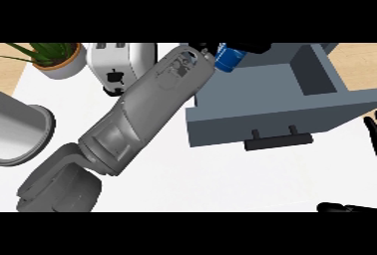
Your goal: Pick up the can, place it into the drawer and close the drawer
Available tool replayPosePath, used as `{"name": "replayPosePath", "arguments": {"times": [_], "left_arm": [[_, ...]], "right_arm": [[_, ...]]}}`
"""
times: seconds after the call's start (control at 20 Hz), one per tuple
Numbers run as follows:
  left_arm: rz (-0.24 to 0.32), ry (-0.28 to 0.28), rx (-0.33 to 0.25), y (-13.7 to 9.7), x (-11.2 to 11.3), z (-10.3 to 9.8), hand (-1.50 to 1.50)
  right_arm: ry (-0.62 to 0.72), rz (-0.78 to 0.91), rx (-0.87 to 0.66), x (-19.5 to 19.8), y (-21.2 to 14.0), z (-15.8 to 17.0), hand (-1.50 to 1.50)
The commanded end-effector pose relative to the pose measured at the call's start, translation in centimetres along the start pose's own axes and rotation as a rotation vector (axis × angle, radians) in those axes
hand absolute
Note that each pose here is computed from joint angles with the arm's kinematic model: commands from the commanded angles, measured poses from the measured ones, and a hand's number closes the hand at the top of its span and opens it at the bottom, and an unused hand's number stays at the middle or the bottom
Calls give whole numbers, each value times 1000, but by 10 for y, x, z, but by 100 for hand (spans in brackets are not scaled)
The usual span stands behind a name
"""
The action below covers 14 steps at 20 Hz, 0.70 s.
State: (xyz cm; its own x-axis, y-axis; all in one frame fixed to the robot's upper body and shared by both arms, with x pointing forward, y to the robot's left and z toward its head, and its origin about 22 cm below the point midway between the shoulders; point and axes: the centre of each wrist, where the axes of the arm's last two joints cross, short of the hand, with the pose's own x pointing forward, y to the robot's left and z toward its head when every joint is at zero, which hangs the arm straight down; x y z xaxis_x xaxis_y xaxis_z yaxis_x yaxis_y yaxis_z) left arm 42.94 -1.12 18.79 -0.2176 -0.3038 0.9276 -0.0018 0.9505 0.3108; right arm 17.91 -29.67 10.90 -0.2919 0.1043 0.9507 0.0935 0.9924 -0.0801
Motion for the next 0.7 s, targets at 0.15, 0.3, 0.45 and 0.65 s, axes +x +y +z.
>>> {"name": "replayPosePath", "arguments": {"times": [0.15, 0.3, 0.45, 0.65], "left_arm": [[-50, 2, 25, 1, -11, -1, -150], [-56, 4, 84, -1, -16, 2, -150], [-70, 13, 89, 4, -26, 1, -150], [-65, 9, 139, 0, -16, 0, -150]], "right_arm": [[-6, 8, 18, -2, 10, -9, -150], [-7, 17, 25, 7, 3, -1, -150], [-15, 11, 18, 0, 0, -4, -150], [-19, 5, 55, 2, 3, -8, -150]]}}
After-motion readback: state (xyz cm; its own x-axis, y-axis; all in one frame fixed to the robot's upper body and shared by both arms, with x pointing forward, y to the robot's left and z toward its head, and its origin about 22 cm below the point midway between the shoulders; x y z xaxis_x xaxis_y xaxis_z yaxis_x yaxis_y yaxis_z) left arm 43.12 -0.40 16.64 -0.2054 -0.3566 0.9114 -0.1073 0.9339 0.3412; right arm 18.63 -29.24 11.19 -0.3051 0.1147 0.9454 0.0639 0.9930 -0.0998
